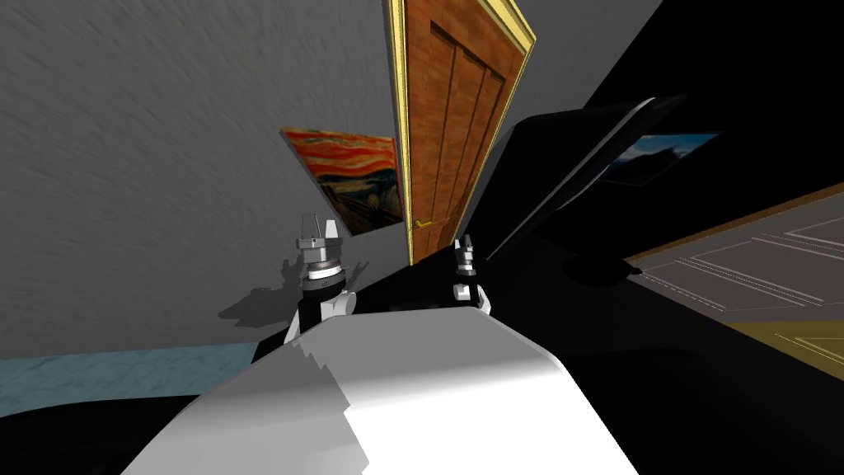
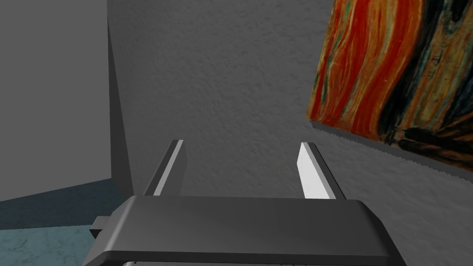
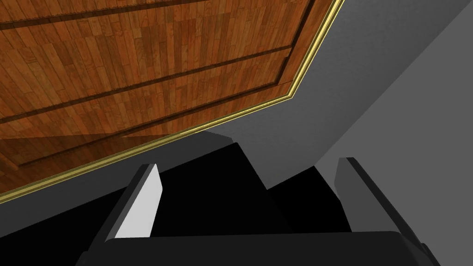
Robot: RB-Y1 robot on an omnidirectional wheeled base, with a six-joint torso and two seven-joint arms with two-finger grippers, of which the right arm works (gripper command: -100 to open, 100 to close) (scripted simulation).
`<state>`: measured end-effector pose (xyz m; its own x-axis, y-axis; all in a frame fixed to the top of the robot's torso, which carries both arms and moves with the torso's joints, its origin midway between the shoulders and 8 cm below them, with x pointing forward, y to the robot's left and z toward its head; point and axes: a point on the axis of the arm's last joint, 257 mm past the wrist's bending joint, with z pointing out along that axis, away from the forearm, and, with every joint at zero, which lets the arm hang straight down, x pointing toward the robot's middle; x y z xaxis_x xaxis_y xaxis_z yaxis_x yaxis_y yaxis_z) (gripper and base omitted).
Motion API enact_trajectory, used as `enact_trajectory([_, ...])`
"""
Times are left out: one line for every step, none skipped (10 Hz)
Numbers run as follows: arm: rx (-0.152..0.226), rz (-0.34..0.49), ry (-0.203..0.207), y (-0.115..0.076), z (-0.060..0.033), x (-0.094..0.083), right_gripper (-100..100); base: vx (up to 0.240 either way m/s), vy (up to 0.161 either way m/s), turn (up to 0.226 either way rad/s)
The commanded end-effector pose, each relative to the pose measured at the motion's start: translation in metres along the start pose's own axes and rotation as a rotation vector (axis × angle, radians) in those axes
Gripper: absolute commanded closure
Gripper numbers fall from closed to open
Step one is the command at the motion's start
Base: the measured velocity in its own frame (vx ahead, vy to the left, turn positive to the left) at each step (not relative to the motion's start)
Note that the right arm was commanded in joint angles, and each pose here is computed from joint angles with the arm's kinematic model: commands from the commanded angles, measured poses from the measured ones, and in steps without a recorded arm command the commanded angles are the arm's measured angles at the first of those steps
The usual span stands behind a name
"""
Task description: Pull the door open
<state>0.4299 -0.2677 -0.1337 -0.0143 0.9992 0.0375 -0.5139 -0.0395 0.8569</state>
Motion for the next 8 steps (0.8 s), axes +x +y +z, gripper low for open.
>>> enact_trajectory([0.024, 0.003, 0.006, -0.015, -0.0028, 0.000, -100, 0.048, -0.026, 0.118])
enact_trajectory([0.034, 0.003, 0.004, -0.019, -0.0048, 0.000, -100, 0.035, -0.021, 0.070])
enact_trajectory([0.053, 0.005, 0.009, -0.030, -0.0065, -0.001, -100, 0.043, -0.021, 0.135])
enact_trajectory([0.067, 0.008, 0.014, -0.039, -0.0074, -0.002, -100, 0.081, -0.021, 0.194])
enact_trajectory([0.084, 0.007, 0.012, -0.046, -0.0113, -0.003, -100, 0.059, -0.023, 0.088])
enact_trajectory([0.109, 0.008, 0.015, -0.059, -0.0149, -0.005, -100, 0.049, -0.028, 0.153])
enact_trajectory([0.129, 0.009, 0.018, -0.070, -0.0176, -0.006, -100, 0.062, -0.046, 0.203])
enact_trajectory([0.141, 0.010, 0.023, -0.078, -0.0184, -0.007, -100, 0.082, -0.055, 0.211])
